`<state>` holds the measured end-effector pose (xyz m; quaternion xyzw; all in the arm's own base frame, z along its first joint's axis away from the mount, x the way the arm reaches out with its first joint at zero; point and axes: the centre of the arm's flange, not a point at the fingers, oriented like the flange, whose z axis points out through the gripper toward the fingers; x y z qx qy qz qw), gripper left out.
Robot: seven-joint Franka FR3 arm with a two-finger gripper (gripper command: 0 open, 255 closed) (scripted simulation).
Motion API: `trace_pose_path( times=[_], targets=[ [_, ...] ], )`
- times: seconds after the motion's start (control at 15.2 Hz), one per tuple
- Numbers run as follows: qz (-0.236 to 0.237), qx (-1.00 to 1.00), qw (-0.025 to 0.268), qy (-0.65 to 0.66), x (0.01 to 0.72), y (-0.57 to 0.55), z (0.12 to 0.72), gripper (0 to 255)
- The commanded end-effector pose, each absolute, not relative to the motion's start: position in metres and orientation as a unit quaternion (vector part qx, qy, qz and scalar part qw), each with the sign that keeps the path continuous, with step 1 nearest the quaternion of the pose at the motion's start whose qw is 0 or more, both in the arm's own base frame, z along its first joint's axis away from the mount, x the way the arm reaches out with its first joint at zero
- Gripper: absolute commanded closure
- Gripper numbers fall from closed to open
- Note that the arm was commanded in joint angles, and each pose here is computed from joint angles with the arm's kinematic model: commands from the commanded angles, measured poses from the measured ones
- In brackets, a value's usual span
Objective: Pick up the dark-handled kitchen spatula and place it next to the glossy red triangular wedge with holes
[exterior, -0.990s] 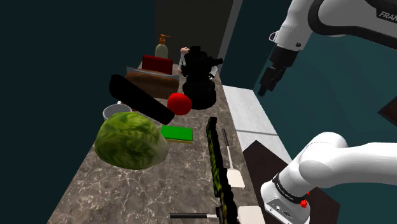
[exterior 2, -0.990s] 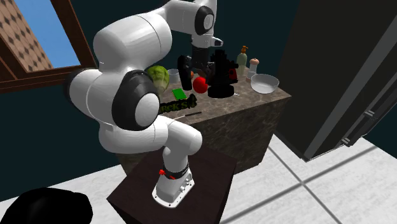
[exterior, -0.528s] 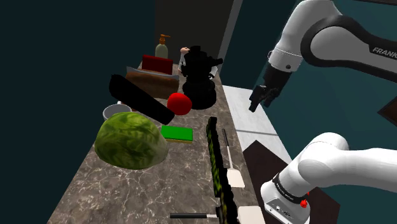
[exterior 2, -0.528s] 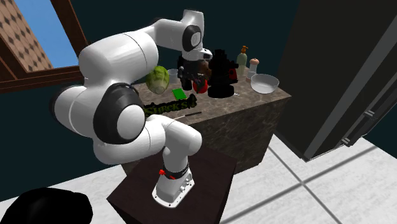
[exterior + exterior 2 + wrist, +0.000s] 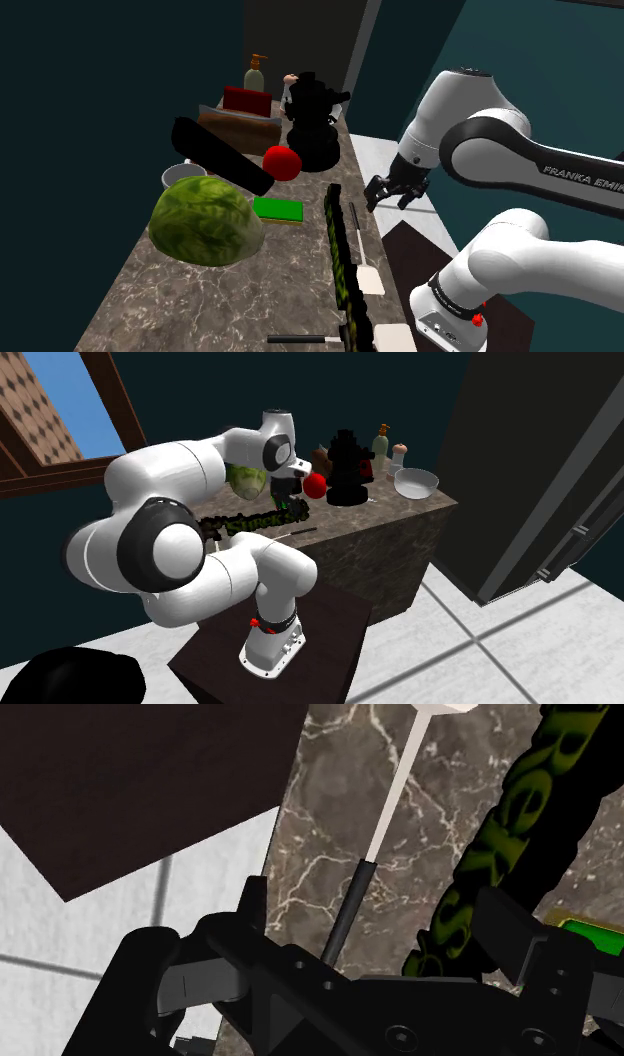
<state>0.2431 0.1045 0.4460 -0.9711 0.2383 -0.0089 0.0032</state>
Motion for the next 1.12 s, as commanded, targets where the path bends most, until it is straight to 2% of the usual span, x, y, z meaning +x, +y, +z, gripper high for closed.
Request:
trace_pose_path(
  times=[0.0,0.26,0.73,1.06],
  targets=[
    [-0.017,-0.959,-0.001,0.282,0.242,0.119,0.423,0],
    [-0.031,-0.934,-0.012,0.355,0.244,0.145,0.378,0],
    [-0.031,-0.934,-0.012,0.355,0.245,0.144,0.342,0],
    [-0.031,-0.934,-0.012,0.355,0.246,0.144,0.338,0]
  ],
)
